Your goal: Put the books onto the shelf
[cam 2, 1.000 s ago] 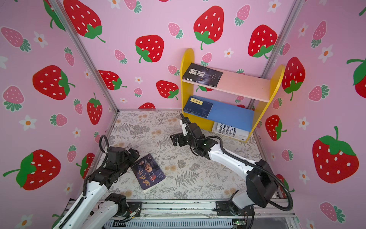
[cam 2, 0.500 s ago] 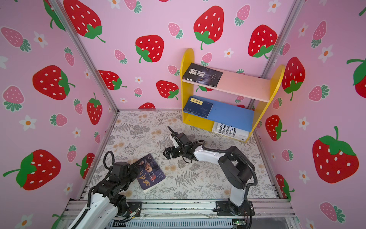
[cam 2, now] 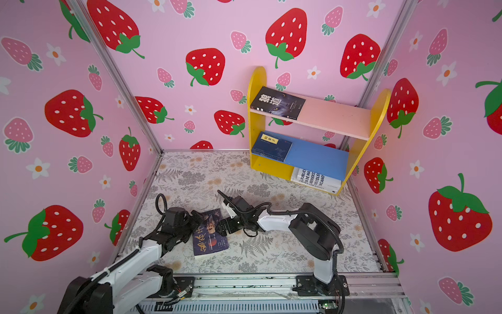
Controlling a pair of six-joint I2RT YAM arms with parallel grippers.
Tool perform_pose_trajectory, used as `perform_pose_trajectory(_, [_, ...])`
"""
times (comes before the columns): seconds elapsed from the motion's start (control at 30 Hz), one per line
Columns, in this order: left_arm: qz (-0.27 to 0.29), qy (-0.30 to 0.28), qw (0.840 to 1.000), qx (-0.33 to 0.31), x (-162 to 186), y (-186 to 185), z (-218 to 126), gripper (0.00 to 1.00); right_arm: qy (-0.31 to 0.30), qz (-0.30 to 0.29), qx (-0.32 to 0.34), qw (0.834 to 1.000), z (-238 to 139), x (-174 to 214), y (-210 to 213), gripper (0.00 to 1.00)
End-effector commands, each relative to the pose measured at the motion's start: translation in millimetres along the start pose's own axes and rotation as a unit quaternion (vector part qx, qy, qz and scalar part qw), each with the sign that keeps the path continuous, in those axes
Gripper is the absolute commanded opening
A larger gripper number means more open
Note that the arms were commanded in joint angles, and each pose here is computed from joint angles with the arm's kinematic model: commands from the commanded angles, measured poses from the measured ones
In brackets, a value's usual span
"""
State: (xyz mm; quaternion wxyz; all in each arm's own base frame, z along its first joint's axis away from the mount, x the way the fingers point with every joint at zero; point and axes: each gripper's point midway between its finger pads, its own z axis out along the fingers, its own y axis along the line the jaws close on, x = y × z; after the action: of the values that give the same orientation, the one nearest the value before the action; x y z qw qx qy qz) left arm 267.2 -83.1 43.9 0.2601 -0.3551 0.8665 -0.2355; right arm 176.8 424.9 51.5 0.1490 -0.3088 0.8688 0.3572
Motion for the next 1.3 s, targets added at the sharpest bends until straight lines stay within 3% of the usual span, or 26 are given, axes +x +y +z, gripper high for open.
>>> perform_pose_trajectory(0.0, [0.051, 0.033, 0.997, 0.054, 13, -61, 17, 0.99, -0.006, 0.016, 0.002, 1.000, -13, 11, -1, 1.00])
perform_pose_trajectory(0.1, [0.097, 0.075, 0.988, 0.093, 37, -120, 41, 0.99, -0.011, 0.030, 0.014, 0.999, -21, 21, -10, 1.00])
perform_pose_trajectory(0.2, [0.102, 0.122, 0.976, 0.150, 58, -169, 63, 0.98, -0.020, 0.033, 0.020, 0.999, -33, 24, -12, 1.00])
perform_pose_trajectory(0.33, [0.116, 0.108, 0.971, 0.177, 50, -205, 72, 0.96, -0.047, 0.031, 0.054, 0.997, -57, 22, -20, 1.00])
perform_pose_trajectory(0.47, [0.154, 0.071, 0.972, 0.164, 31, -217, 57, 0.97, -0.086, 0.023, 0.096, 0.991, -84, 11, -35, 1.00])
perform_pose_trajectory(0.63, [0.167, 0.012, 0.981, 0.097, 4, -185, 34, 0.99, -0.131, 0.008, 0.160, 0.978, -114, -15, -67, 1.00])
perform_pose_trajectory(0.83, [0.136, 0.003, 0.990, 0.038, 4, -121, 7, 1.00, -0.151, 0.012, 0.193, 0.969, -128, -54, -108, 1.00])
perform_pose_trajectory(1.03, [0.113, 0.009, 0.994, -0.001, 22, -62, -19, 0.99, -0.133, 0.006, 0.185, 0.974, -106, -70, -121, 1.00])
perform_pose_trajectory(1.27, [0.081, 0.007, 0.997, -0.010, 33, -23, -39, 0.99, -0.097, 0.035, 0.124, 0.987, -66, -60, -119, 1.00])
